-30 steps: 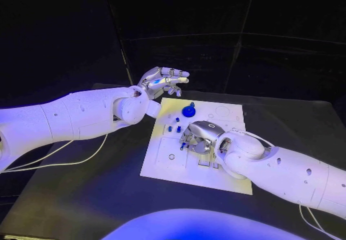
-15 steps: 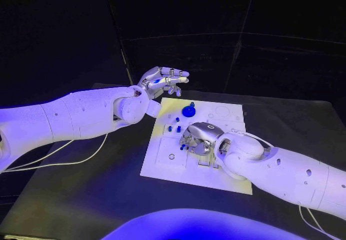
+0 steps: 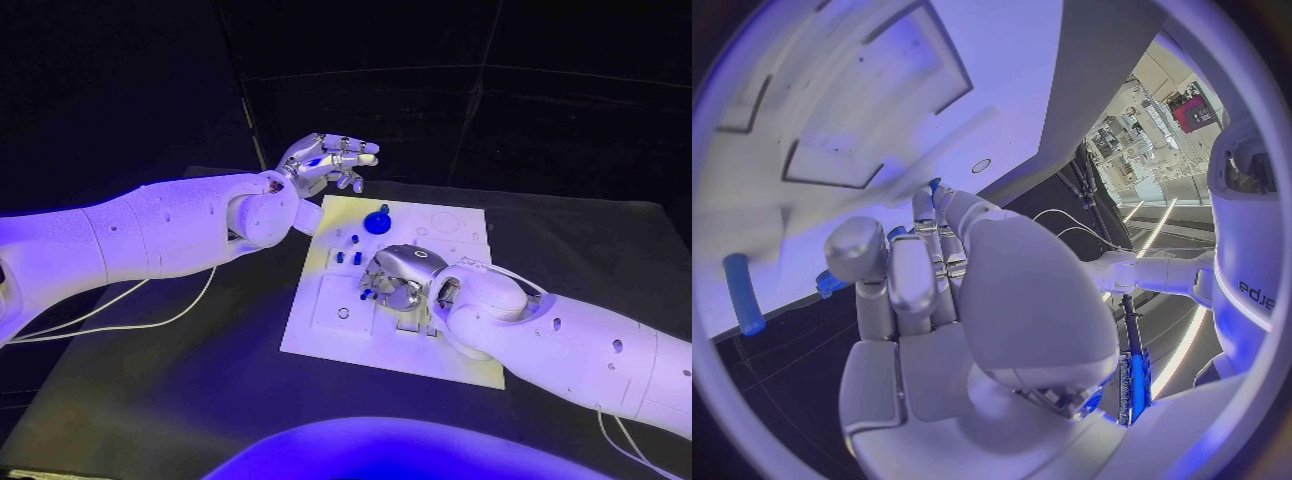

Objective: Assemble the parts on the task board

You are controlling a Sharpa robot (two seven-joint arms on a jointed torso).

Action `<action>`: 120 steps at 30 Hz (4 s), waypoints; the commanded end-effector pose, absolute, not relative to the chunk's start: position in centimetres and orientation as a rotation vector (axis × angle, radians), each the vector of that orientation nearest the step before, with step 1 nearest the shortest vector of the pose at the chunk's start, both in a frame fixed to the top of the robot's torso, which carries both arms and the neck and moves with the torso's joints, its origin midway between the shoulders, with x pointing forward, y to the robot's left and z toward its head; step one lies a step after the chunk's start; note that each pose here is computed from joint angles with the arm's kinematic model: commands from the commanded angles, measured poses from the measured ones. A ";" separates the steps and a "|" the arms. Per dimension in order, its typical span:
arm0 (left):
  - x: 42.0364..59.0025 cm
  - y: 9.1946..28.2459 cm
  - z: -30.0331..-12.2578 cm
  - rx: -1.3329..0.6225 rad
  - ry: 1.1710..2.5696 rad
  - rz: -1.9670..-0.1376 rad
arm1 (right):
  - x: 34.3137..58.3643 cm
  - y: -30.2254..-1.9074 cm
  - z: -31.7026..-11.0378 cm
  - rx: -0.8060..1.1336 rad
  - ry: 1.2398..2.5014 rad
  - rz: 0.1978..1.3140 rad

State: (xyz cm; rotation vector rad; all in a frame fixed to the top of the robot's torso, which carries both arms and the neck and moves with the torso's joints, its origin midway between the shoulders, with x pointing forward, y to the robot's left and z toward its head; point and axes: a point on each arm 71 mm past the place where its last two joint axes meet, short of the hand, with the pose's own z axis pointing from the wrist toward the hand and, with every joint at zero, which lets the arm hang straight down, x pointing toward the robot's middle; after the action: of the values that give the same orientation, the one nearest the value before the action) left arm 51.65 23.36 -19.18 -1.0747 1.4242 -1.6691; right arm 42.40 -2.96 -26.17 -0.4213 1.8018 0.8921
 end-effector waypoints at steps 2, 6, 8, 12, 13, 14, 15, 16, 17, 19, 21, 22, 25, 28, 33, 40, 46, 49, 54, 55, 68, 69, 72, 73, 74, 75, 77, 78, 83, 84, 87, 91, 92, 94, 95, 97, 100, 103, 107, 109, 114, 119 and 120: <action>51.7 23.2 -19.0 -1.066 1.429 -1.685 | 42.1 -2.6 -26.5 -0.488 1.813 0.803; 51.7 23.2 -19.0 -1.066 1.429 -1.684 | 41.6 -2.7 -27.2 -0.516 1.825 0.774; 51.7 23.2 -19.0 -1.066 1.429 -1.684 | 41.6 -2.8 -27.4 -0.519 1.831 0.766; 51.7 23.3 -19.0 -1.067 1.429 -1.681 | 41.5 -3.0 -27.6 -0.516 1.837 0.763; 51.7 23.3 -19.0 -1.067 1.429 -1.681 | 41.5 -3.0 -27.6 -0.516 1.838 0.765; 51.7 23.3 -19.0 -1.067 1.429 -1.681 | 41.5 -2.9 -27.6 -0.517 1.838 0.769; 51.7 23.3 -19.0 -1.067 1.429 -1.681 | 41.4 -2.9 -27.6 -0.518 1.839 0.772; 51.7 23.3 -19.0 -1.067 1.430 -1.682 | 41.4 -2.8 -27.6 -0.518 1.840 0.776; 51.7 23.2 -19.0 -1.067 1.430 -1.683 | 41.4 -2.8 -27.6 -0.518 1.841 0.779; 51.7 23.2 -19.0 -1.067 1.430 -1.683 | 41.3 -2.7 -27.6 -0.517 1.841 0.785; 51.7 23.2 -19.0 -1.067 1.431 -1.683 | 41.3 -2.7 -27.5 -0.509 1.838 0.791; 51.7 23.2 -19.0 -1.067 1.431 -1.683 | 41.4 -2.7 -27.5 -0.504 1.835 0.794; 51.7 23.2 -19.0 -1.068 1.432 -1.683 | 41.5 -2.8 -27.4 -0.480 1.814 0.802; 51.7 23.3 -19.1 -1.068 1.433 -1.683 | 41.6 -3.0 -27.2 -0.456 1.789 0.809; 51.6 23.3 -19.1 -1.068 1.435 -1.684 | 41.7 -3.1 -27.0 -0.438 1.765 0.818; 51.6 23.3 -19.1 -1.069 1.437 -1.684 | 41.4 -3.6 -26.6 -0.420 1.730 0.840; 51.6 23.4 -19.1 -1.070 1.437 -1.683 | 40.5 -4.9 -25.6 -0.393 1.690 0.867; 51.6 23.5 -19.1 -1.070 1.436 -1.682 | 40.6 -5.9 -24.6 -0.365 1.671 0.865; 51.7 23.5 -19.1 -1.071 1.437 -1.681 | 42.0 -7.6 -22.5 -0.310 1.636 0.815; 51.7 23.5 -19.1 -1.070 1.438 -1.682 | 42.4 -8.0 -22.1 -0.298 1.632 0.802; 51.6 23.5 -19.1 -1.071 1.443 -1.684 | 45.2 -13.2 -20.1 -0.256 1.734 0.640; 51.6 23.5 -19.1 -1.071 1.443 -1.684 | 45.4 -13.6 -20.2 -0.264 1.753 0.626; 51.7 23.4 -19.2 -1.072 1.444 -1.684 | 45.6 -13.9 -20.4 -0.278 1.781 0.610; 51.7 23.4 -19.2 -1.071 1.444 -1.684 | 45.7 -13.9 -20.5 -0.284 1.790 0.606; 51.7 23.4 -19.2 -1.071 1.444 -1.685 | 45.7 -13.9 -20.6 -0.289 1.799 0.602; 51.7 23.3 -19.2 -1.071 1.445 -1.686 | 45.8 -13.9 -20.7 -0.294 1.806 0.600; 51.7 23.3 -19.2 -1.071 1.445 -1.687 | 45.9 -13.8 -20.8 -0.301 1.816 0.597; 51.7 23.3 -19.2 -1.070 1.446 -1.687 | 46.0 -13.8 -20.9 -0.305 1.823 0.595; 51.7 23.3 -19.2 -1.070 1.446 -1.687 | 46.2 -13.4 -21.3 -0.328 1.852 0.590; 51.7 23.3 -19.2 -1.070 1.446 -1.687 | 46.2 -13.3 -21.3 -0.334 1.859 0.590; 51.7 23.2 -19.2 -1.070 1.446 -1.687 | 46.3 -13.1 -21.5 -0.347 1.874 0.589; 51.7 23.2 -19.2 -1.070 1.447 -1.689 | 46.5 -12.8 -21.7 -0.354 1.880 0.589; 51.7 23.2 -19.2 -1.070 1.447 -1.689 | 46.5 -12.7 -21.7 -0.356 1.881 0.590; 51.7 23.2 -19.2 -1.070 1.448 -1.690 | 46.6 -12.4 -21.8 -0.361 1.882 0.590; 51.7 23.1 -19.2 -1.070 1.448 -1.691 | 46.6 -12.3 -21.8 -0.364 1.884 0.590; 51.7 23.1 -19.2 -1.069 1.448 -1.691 | 46.7 -12.1 -21.9 -0.368 1.889 0.588; 51.7 23.1 -19.2 -1.069 1.448 -1.692 | 46.8 -12.0 -22.0 -0.371 1.891 0.587; 51.7 23.1 -19.2 -1.069 1.449 -1.692 | 46.9 -11.8 -22.1 -0.372 1.890 0.585; 51.7 23.1 -19.2 -1.069 1.449 -1.693 | 47.1 -11.8 -22.2 -0.374 1.888 0.579; 51.7 23.1 -19.2 -1.069 1.450 -1.693 | 47.2 -11.8 -22.2 -0.376 1.888 0.573; 51.7 23.1 -19.2 -1.070 1.451 -1.692 | 47.4 -11.9 -22.4 -0.387 1.889 0.549; 51.7 23.2 -19.2 -1.070 1.453 -1.693 | 47.4 -11.9 -22.6 -0.400 1.895 0.530; 51.7 23.2 -19.2 -1.071 1.453 -1.693 | 47.4 -11.9 -22.6 -0.402 1.896 0.529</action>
State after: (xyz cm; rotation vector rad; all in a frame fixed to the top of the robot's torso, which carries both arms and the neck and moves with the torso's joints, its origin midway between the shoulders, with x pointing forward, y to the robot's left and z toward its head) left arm 51.71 23.28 -19.34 -1.0785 1.4492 -1.6760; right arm 47.46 -11.98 -22.59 -0.3730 1.8917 0.5491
